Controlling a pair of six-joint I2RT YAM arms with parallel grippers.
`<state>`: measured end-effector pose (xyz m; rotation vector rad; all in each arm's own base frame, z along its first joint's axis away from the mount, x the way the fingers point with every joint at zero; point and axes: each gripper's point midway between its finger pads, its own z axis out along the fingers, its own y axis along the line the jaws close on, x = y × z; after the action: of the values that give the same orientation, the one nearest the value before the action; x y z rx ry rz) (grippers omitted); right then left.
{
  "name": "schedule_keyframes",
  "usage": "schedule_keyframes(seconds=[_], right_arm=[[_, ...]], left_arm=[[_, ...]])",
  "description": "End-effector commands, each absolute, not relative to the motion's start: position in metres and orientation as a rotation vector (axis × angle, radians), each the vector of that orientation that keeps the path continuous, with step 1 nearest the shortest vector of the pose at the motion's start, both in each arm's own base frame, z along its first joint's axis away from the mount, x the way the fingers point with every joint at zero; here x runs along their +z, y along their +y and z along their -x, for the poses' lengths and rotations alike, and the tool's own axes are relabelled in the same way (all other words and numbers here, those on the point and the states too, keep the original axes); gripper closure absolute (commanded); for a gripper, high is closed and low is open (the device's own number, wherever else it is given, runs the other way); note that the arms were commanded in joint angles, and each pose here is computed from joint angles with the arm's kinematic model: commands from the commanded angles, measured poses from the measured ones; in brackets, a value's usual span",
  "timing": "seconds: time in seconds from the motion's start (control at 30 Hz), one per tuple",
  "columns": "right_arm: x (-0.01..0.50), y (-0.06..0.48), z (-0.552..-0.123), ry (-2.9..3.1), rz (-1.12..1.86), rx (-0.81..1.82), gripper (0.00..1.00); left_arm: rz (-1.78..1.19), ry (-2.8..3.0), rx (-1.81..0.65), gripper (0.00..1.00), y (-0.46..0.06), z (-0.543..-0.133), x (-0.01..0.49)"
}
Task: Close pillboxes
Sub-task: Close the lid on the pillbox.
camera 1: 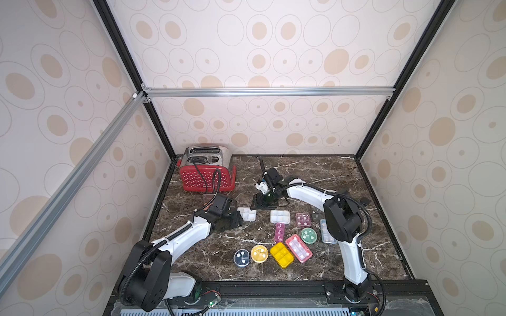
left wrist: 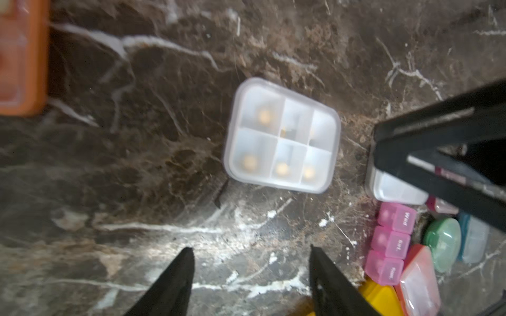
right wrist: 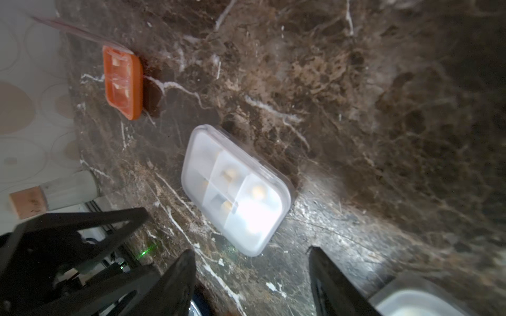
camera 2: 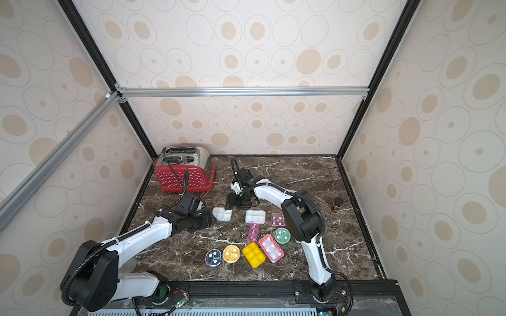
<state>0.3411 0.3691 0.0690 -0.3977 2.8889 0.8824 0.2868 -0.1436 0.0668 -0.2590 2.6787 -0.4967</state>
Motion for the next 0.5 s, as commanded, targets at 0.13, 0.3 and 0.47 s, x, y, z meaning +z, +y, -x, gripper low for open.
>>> schedule_keyframes(seconds=[0.13, 0.3, 0.47], right_arm=[[0.050, 0.367, -0.339, 2.930, 0.297, 0.747, 0.41], [0.044, 0.371, -0.339, 2.944, 0.304, 0.728, 0.46], [0.039, 0.377, -0.337, 2.960, 0.321, 0.722, 0.51]], left_arm=[[0.213, 2.704, -0.386, 0.22, -0.138, -0.319, 0.063], [0.194, 2.735, -0.353, 0.28, -0.141, -0.330, 0.048], [0.187, 2.751, -0.334, 0.32, -0.142, -0.333, 0.041]])
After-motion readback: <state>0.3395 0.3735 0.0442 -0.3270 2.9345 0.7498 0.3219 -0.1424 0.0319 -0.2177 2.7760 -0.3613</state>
